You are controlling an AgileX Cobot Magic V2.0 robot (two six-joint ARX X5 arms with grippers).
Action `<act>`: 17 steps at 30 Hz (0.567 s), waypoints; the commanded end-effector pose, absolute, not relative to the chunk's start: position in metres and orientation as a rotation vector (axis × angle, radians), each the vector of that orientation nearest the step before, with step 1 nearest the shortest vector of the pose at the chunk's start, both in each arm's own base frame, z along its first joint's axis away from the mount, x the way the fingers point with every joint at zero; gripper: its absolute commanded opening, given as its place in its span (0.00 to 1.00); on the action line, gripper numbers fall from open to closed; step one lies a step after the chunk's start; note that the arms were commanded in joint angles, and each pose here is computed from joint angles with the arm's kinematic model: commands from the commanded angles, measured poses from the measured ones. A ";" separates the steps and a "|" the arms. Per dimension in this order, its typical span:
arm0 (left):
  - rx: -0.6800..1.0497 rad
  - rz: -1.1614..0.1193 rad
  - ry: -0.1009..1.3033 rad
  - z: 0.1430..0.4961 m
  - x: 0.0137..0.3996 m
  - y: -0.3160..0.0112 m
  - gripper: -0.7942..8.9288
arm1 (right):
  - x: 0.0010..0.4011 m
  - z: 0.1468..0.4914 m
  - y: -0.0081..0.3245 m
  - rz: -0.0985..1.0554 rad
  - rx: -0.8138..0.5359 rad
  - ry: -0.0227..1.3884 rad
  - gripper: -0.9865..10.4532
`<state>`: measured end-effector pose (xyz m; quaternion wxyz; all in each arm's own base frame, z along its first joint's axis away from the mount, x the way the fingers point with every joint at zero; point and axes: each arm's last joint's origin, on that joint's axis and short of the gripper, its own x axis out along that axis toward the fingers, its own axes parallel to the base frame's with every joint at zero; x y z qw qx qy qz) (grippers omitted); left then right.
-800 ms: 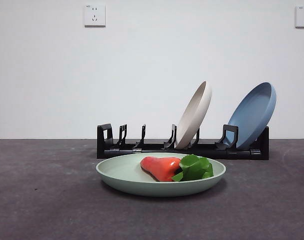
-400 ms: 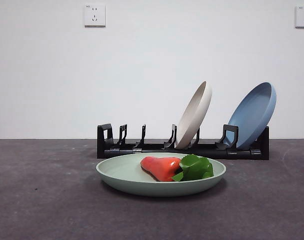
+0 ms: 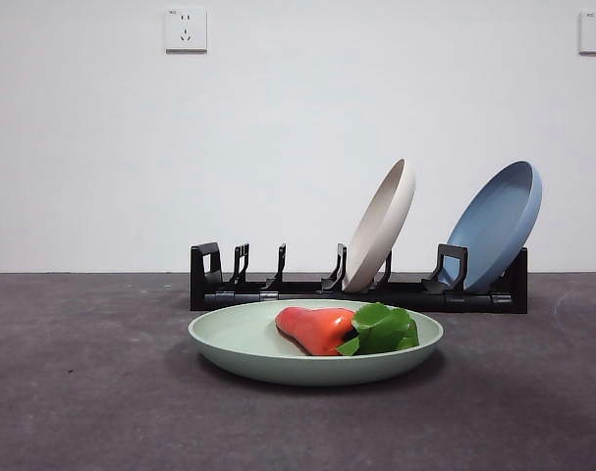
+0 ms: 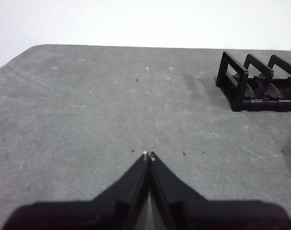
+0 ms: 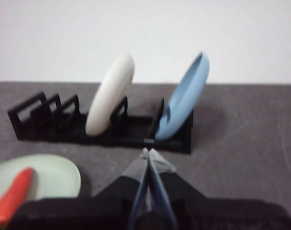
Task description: Take the green plate from the plate rack,put the plate on the table,take the carrot from the table,put the carrot in the plate
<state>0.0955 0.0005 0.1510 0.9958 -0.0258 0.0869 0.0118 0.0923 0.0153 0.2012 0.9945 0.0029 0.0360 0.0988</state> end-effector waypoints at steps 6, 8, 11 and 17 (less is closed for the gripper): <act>-0.058 0.030 0.178 0.148 0.096 0.001 0.08 | 0.095 0.162 0.013 0.163 0.073 0.111 0.09; -0.058 0.029 0.178 0.148 0.096 0.001 0.08 | 0.095 0.157 0.013 0.161 0.085 0.120 0.09; -0.058 0.030 0.178 0.148 0.096 0.001 0.08 | 0.095 0.151 0.013 0.158 0.083 0.157 0.09; -0.058 0.029 0.178 0.148 0.096 0.001 0.08 | 0.095 0.148 0.013 0.157 0.078 0.185 0.09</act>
